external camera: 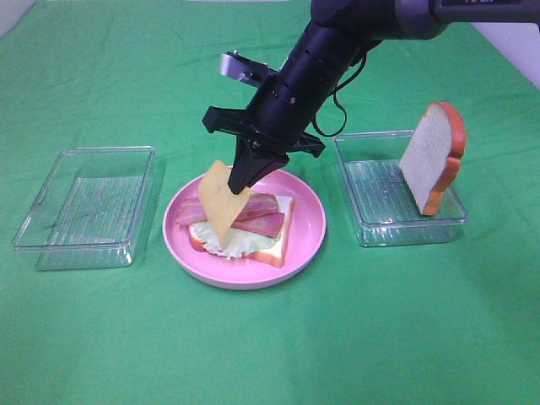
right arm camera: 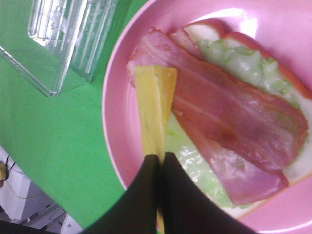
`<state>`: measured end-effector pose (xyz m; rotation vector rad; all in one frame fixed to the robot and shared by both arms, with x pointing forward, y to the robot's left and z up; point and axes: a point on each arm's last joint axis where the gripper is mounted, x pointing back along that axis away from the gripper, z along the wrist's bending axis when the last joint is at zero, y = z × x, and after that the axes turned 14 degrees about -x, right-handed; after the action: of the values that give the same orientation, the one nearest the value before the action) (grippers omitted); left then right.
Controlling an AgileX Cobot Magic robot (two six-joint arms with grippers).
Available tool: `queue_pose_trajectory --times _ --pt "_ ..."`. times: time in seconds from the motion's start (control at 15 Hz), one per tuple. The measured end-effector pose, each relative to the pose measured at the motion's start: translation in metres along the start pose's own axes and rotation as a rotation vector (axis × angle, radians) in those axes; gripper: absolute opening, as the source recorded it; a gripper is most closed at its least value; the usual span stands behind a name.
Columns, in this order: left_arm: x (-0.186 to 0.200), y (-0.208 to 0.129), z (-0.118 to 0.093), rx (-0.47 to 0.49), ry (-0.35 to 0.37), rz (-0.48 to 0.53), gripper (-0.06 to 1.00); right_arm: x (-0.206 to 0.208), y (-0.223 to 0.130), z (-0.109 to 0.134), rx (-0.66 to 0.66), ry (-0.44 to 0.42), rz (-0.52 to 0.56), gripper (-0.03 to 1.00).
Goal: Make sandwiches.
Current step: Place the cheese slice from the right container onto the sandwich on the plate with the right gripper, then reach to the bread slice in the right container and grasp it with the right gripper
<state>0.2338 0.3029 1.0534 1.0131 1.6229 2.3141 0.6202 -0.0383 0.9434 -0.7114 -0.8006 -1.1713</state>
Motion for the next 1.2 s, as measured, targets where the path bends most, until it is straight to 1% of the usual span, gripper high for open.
queue_pose_trajectory --times 0.07,0.13,0.2,0.27,0.33,0.4,0.47,0.53,0.67,0.93,1.0,1.2 --pt "0.000 0.000 0.000 0.000 0.000 0.000 0.77 0.000 0.001 -0.002 -0.019 -0.026 -0.015 0.00" --pt "0.000 0.000 0.000 0.000 0.000 0.000 0.77 0.000 0.002 -0.005 -0.035 -0.051 -0.026 0.04" --pt "0.000 0.000 0.000 0.000 0.000 0.000 0.77 0.000 0.003 -0.007 -0.049 -0.076 -0.032 0.11" --pt "0.000 0.000 0.000 0.000 0.000 0.000 0.77 0.000 0.003 -0.008 -0.055 -0.086 -0.034 0.15" --pt "0.000 0.000 0.000 0.000 0.000 0.000 0.77 0.000 0.003 -0.010 -0.063 -0.109 -0.037 0.27" --pt "0.000 0.000 0.000 0.000 0.000 0.000 0.77 0.001 0.003 -0.013 -0.073 -0.137 -0.039 0.46" --pt "0.000 0.000 0.000 0.000 0.000 0.000 0.77 0.001 0.003 -0.016 -0.078 -0.178 -0.040 0.59" --pt "0.000 0.000 0.000 0.000 0.000 0.000 0.77 0.001 0.003 -0.018 -0.081 -0.192 -0.041 0.62" --pt "0.000 0.000 0.000 0.000 0.000 0.000 0.77 0.010 0.002 -0.019 -0.095 -0.248 -0.068 0.66" --pt "0.000 0.000 0.000 0.000 0.000 0.000 0.77 0.047 -0.005 -0.005 -0.043 -0.301 -0.161 0.67" --pt "0.000 0.000 0.000 0.000 0.000 0.000 0.77 0.078 -0.010 -0.002 -0.045 -0.342 -0.244 0.67" --pt "0.000 0.000 0.000 0.000 0.000 0.000 0.77 0.136 -0.021 -0.010 -0.101 -0.379 -0.367 0.69"
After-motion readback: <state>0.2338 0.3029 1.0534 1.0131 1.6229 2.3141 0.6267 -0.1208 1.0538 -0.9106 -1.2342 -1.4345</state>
